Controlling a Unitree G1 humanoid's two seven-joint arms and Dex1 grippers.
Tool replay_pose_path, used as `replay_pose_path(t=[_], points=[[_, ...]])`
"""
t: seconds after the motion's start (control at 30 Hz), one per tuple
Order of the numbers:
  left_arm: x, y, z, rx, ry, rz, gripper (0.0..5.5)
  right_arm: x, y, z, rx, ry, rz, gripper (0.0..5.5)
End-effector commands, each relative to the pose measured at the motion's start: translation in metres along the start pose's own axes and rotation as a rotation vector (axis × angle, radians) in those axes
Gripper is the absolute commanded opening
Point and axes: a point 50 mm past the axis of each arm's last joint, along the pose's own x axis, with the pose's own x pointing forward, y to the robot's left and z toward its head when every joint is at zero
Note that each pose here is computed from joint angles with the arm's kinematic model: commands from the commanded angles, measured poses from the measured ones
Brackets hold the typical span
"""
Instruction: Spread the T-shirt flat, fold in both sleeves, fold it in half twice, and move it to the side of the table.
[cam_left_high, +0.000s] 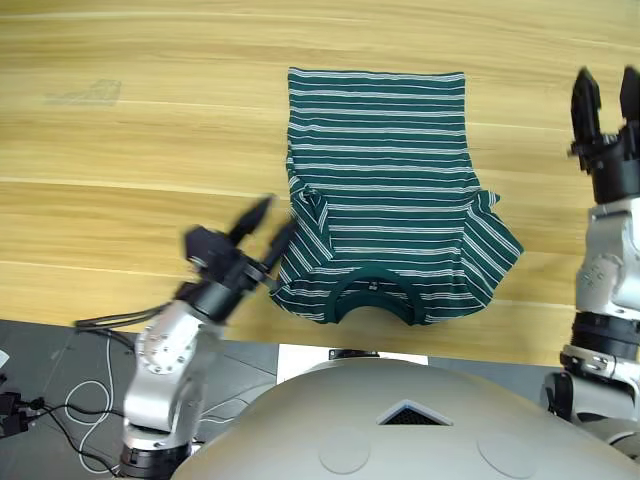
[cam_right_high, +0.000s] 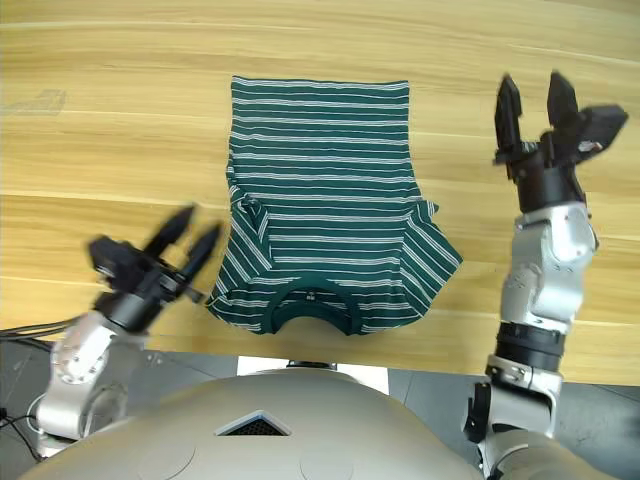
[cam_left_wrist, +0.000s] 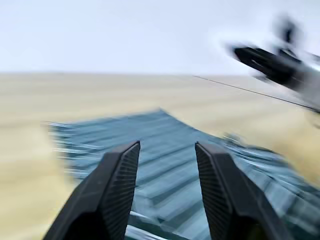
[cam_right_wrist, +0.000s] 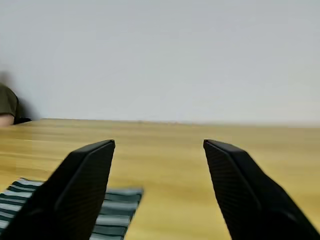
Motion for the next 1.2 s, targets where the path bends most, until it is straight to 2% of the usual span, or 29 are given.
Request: replay_pose_path(t=[0.03,0.13,0.2,0.43,0.7,0.97,1.1,1.2], points=[[-0.026,0.065,0.046,0.063,-0.189,0.480,2.06,-0.059,-0.013,-0.007,0.298,0.363,0.109,3.30],[-0.028,0.068,0.053,0.098,-0.196,0.532,2.06,-0.092,0.000,-0.011,0.336,0.628,0.340,3.30],[-0.030,0.067,0.055,0.112,-0.205,0.562,2.06,-0.098,-0.005,-0.013,0.365,0.730,0.385,3.30],[-0.035,0.059,0.050,0.110,-0.183,0.593,2.06,-0.096,-0.011,-0.038,0.343,0.857,0.376,3.30],[-0.038,0.058,0.045,0.100,-0.160,0.590,2.06,-0.100,-0.021,-0.049,0.221,0.920,0.362,3.30],[-0.037,0.057,0.040,0.089,-0.144,0.565,2.06,-0.106,-0.013,-0.021,0.439,0.757,0.582,3.30],[-0.038,0.056,0.038,0.086,-0.140,0.561,2.06,-0.102,-0.024,-0.014,0.469,0.707,0.553,3.30],[-0.038,0.055,0.037,0.084,-0.137,0.560,2.06,-0.103,-0.038,-0.020,0.439,0.731,0.475,3.30]])
